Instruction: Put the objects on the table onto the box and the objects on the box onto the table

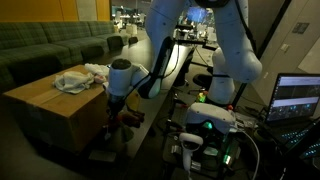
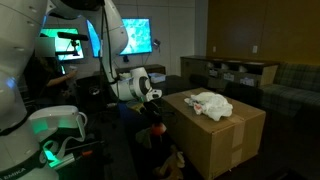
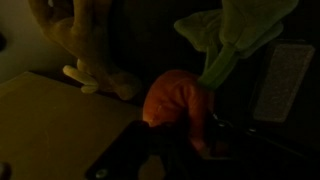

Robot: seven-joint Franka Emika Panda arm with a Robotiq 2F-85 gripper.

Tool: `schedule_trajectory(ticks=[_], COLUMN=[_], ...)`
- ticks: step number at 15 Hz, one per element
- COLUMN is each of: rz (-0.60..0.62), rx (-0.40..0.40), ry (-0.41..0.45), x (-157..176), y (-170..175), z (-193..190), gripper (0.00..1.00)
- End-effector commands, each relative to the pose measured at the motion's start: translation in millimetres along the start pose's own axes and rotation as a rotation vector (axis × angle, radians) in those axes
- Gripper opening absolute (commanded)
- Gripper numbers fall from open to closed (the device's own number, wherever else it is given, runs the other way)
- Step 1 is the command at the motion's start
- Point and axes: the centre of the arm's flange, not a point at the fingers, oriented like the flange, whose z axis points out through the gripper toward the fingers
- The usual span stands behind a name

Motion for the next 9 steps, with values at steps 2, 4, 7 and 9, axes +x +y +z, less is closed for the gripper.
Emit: schedule_trajectory(ticks=[2, 4, 7, 9], rz=[0.022, 0.027, 0.033, 0.038], rx=[-0.002, -0.005, -0.011, -0.010], ry=[0.039, 0.042, 0.047, 0.049], x=[13.2, 14.2, 12.2, 10.8], y=[-10.8, -10.6, -8.8, -6.3], z=[16.6, 16.5, 19.1, 18.5], gripper=[0.37, 0.43, 0.68, 0.83])
